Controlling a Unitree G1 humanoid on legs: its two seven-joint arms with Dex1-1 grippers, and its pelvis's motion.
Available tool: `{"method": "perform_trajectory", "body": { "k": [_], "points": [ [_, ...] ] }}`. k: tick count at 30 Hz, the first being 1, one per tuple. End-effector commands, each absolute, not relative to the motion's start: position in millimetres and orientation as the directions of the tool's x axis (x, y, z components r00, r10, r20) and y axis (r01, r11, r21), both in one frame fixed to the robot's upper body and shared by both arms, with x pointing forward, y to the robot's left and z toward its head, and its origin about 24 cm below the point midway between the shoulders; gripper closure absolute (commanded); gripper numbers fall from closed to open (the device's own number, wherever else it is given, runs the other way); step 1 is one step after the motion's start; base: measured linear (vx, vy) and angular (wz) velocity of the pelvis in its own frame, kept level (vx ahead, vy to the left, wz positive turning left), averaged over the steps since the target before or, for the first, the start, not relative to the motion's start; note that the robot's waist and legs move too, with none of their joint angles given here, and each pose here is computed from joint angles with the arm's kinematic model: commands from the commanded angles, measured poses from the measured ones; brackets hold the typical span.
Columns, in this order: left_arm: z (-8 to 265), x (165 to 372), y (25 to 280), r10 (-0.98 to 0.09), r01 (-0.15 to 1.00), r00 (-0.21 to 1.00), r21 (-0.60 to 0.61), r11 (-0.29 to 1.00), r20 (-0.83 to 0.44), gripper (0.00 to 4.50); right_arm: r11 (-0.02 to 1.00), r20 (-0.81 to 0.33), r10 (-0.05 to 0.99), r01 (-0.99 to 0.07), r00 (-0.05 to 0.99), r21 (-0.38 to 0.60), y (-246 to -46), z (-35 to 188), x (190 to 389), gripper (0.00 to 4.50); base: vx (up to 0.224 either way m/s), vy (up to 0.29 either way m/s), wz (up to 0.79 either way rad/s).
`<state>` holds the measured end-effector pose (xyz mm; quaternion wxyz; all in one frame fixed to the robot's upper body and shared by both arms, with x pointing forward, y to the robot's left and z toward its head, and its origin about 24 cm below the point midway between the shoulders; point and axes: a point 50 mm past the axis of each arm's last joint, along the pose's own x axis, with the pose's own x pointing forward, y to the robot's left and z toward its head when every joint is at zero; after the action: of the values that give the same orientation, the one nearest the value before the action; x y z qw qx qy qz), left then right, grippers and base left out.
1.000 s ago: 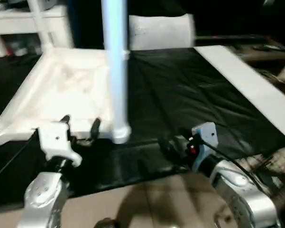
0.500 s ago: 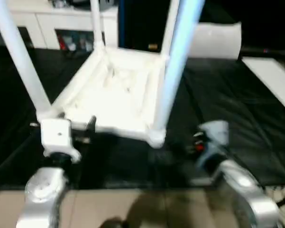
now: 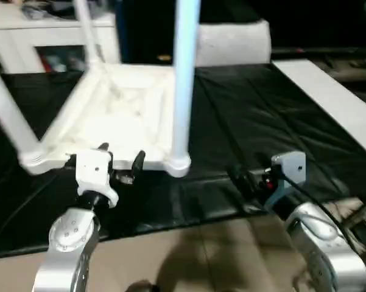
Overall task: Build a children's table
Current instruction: Move to table
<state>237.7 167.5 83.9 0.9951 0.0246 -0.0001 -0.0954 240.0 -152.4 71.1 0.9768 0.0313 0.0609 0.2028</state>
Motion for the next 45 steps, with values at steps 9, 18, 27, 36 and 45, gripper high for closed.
{"method": "perform_trajectory", "body": {
  "k": [9, 18, 27, 36, 45],
  "points": [
    [77.4, 229.2, 168.7, -0.16, 0.16, 0.987, 0.013, 0.987, -0.025, 0.06, 0.902, -0.145, 0.43, -0.417, 0.891, 0.114, -147.3, 69.9, 239.3, 0.0, 0.028, 0.0, -0.07],
    [77.4, 225.1, 171.4, -0.126, 0.126, 0.992, 0.024, 0.992, -0.023, 0.06, 0.895, -0.174, 0.445, -0.431, 0.879, 0.114, -147.3, 67.1, 237.5, 0.0, 0.184, -0.004, -0.04],
    [77.9, 224.3, 174.3, -0.094, 0.095, 0.995, 0.029, 0.995, -0.022, 0.06, 0.92, -0.155, 0.39, -0.375, 0.908, 0.116, -155.4, 66.2, 238.0, 0.0, 0.162, -0.057, 0.01],
    [77.6, 223.0, 179.5, -0.105, 0.106, 0.994, 0.029, 0.994, -0.032, 0.06, 0.889, -0.127, 0.456, -0.448, 0.881, 0.093, -149.3, 68.1, 236.1, 0.0, 0.023, 0.003, -0.03],
    [81.4, 222.9, 185.3, -0.07, 0.07, 0.997, 0.006, 0.998, -0.027, 0.06, 0.874, -0.136, 0.486, -0.475, 0.863, 0.107, -140.8, 63.1, 237.1, 0.0, -0.031, -0.064, 0.57]
  ]
}}
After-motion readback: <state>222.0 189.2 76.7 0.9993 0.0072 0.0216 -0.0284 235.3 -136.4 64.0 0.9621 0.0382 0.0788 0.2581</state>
